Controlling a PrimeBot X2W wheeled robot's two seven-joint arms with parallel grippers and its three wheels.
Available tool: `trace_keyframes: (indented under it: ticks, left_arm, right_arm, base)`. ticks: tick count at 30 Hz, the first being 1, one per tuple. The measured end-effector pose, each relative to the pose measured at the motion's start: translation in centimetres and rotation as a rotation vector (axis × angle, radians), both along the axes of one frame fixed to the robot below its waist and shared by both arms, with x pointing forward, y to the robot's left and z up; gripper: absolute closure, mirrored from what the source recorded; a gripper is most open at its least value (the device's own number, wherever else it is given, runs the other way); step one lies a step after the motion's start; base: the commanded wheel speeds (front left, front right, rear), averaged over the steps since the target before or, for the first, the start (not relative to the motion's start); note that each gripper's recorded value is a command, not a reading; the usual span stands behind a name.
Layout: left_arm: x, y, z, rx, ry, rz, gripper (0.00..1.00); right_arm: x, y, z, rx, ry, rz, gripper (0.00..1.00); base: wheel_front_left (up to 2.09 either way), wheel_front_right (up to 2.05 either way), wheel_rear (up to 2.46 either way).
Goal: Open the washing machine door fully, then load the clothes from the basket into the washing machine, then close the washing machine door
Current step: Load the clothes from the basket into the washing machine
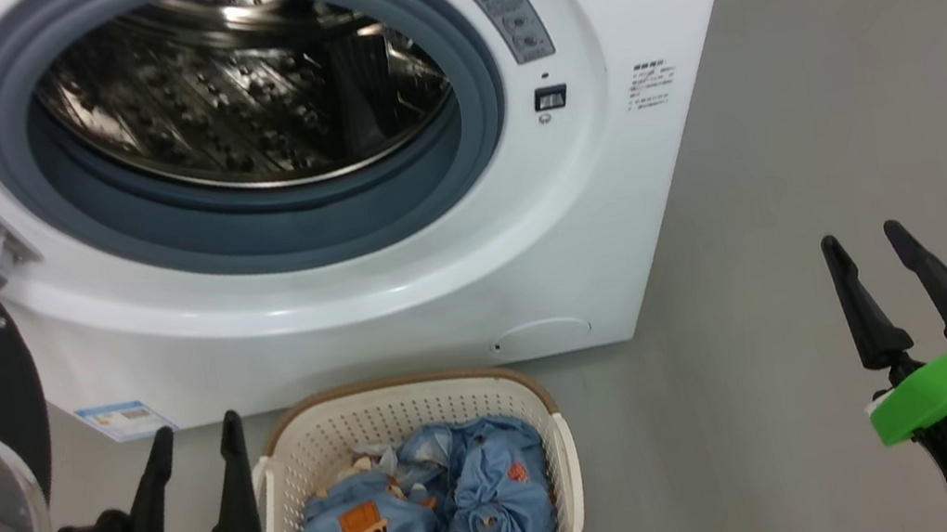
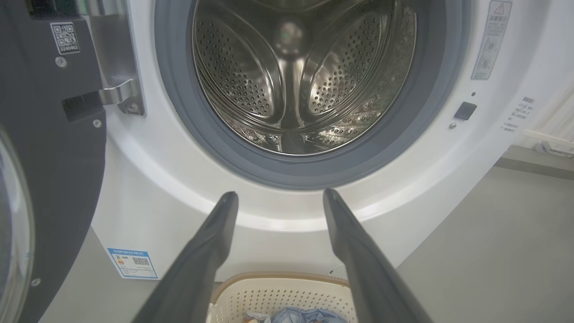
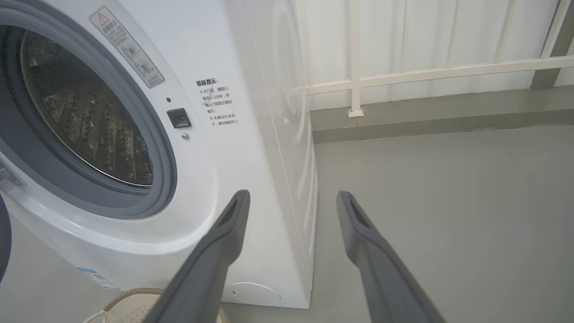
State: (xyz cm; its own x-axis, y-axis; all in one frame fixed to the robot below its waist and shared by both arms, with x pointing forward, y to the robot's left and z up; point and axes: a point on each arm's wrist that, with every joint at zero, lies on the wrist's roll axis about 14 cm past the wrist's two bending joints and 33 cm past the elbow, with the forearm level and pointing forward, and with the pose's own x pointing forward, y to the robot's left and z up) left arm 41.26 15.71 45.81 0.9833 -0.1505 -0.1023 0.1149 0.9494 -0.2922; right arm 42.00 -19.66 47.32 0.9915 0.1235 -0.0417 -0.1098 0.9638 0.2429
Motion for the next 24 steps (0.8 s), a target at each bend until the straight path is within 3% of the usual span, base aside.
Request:
trace_keyframes:
  ticks: [15,24]
  left_arm:
    - [3.2,-3.9,-8.5,-0.001,0.237,-0.152,0.00]
    - [3.5,-6.5,-14.9,0.073,0.425,-0.279,0.00]
  right_arm:
    - [3.2,0.0,-4.1,0.011,0.079,-0.028,0.00]
    - [4.6,-0.6,-6.7,0.010,0.125,-0.054,0.00]
  base:
    - [0.00,0.00,0.00]
    - [0.00,0.00,0.00]
